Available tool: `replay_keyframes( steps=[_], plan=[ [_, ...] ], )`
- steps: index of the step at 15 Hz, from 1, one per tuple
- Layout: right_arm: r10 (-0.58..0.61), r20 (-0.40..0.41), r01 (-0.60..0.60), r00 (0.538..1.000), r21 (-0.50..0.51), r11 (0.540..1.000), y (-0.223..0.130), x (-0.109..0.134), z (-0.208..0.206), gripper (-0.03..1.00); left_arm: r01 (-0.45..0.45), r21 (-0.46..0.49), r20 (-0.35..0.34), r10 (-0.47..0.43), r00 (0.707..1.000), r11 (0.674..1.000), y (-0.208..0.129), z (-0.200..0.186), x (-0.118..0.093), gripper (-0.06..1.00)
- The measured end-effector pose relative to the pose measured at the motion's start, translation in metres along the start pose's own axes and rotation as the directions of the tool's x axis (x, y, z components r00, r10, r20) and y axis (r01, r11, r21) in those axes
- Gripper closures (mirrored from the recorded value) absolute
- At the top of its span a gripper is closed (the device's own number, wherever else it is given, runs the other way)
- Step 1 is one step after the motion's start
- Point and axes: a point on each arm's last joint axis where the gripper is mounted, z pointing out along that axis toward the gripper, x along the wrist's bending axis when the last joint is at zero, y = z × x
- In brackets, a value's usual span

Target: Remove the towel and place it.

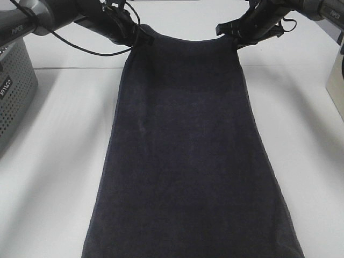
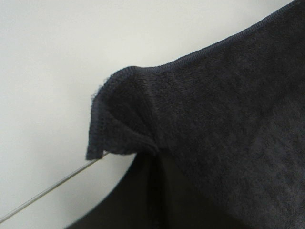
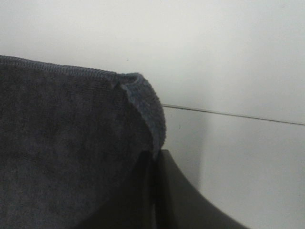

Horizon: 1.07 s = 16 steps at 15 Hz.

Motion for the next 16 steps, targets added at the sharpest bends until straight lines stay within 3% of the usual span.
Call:
replay_keyframes(
  steps=[4, 8, 16],
  plan=[
    [0.009, 0.000, -0.009, 1.000, 0.047, 0.999, -0.020, -0.003, 0.026, 0.96, -0.006, 0.012, -0.012, 0.006, 1.000, 1.000, -0.015, 0.013, 0.002, 0.93],
    [0.020, -0.001, -0.020, 1.000, 0.031, 0.999, -0.026, -0.004, 0.037, 0.96, 0.000, 0.005, -0.032, 0.000, 0.999, 1.000, -0.030, 0.028, 0.004, 0.93],
    [0.057, -0.026, -0.056, 0.998, 0.023, 0.998, -0.029, -0.002, 0.043, 0.92, -0.003, -0.028, -0.050, 0.002, 0.999, 1.000, -0.028, 0.028, 0.006, 0.89]
  ],
)
